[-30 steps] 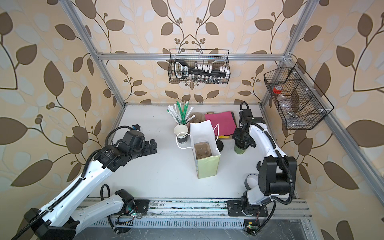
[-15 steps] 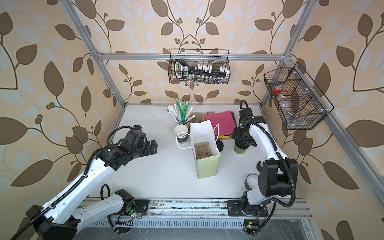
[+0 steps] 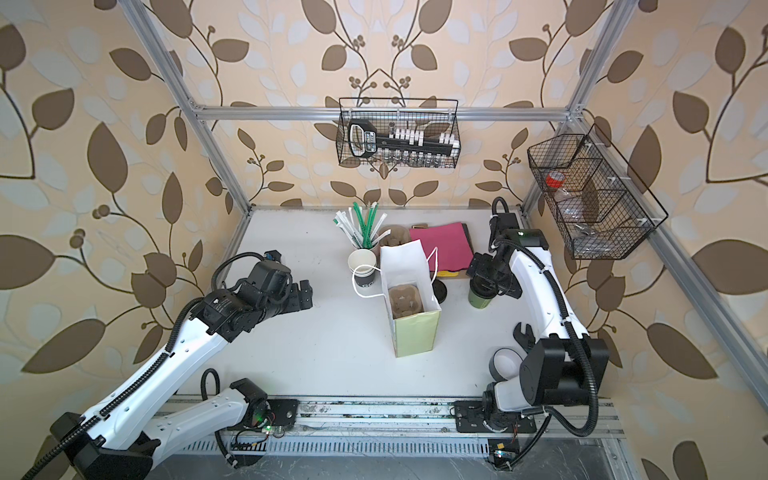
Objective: Pack the takeout coffee
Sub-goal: 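Move the right gripper above the green cup with black lid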
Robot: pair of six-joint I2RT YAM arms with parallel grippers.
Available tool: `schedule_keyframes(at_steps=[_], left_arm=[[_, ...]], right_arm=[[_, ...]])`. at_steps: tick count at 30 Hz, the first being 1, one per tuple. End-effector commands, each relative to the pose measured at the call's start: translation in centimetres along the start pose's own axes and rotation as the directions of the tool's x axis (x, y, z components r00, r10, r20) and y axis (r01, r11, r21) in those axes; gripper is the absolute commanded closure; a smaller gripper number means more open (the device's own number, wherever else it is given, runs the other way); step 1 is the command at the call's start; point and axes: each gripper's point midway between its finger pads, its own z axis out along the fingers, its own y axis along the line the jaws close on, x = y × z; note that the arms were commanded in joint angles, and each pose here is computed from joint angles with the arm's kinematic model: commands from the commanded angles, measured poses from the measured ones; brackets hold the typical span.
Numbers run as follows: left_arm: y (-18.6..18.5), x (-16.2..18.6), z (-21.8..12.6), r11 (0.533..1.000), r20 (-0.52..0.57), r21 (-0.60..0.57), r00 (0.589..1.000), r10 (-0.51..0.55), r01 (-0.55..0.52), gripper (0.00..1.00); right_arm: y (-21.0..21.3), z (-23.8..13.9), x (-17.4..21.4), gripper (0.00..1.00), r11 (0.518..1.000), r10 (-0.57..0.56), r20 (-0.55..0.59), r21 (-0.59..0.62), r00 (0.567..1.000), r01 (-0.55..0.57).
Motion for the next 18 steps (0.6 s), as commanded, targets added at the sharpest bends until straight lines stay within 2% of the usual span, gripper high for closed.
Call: schedule_keyframes(at_steps=[1,5,8,14,18], left_arm=[[0.5,-0.4,-0.3,1.000,0.016,-0.018,1.000,0.003,-0.003,0.01],[0.4,-0.3,-0.2,1.000,0.011,-0.021,1.000,0.006,-0.005,0.01],[0.5,-0.3,-0.2,1.000,0.010,-0.023,1.000,0.007,-0.007,0.01],[0.6,-0.3,-0.2,1.000,0.011,-0.030,1.000,0.009,-0.008,0.01],[0.7,-0.4,-0.2,0.999,0.013,-0.033,1.000,0.011,-0.010,0.01]], right_arm=[[0.1,0.2,1.0,0.03,1.000,-0.028,-0.066,-0.013,0.997,0.027],[0.0,1.3,0.6,0.09,0.999,-0.040,-0.092,0.025,0.995,0.042],[-0.8,2.0,0.3,0.10,0.995,-0.037,-0.103,0.085,0.994,0.046],[-0.5,2.6,-0.1,0.16,0.993,-0.050,-0.112,0.104,0.992,0.062],[-0.7,2.9,-0.4,0.16,0.991,-0.050,-0.117,0.119,0.992,0.064]])
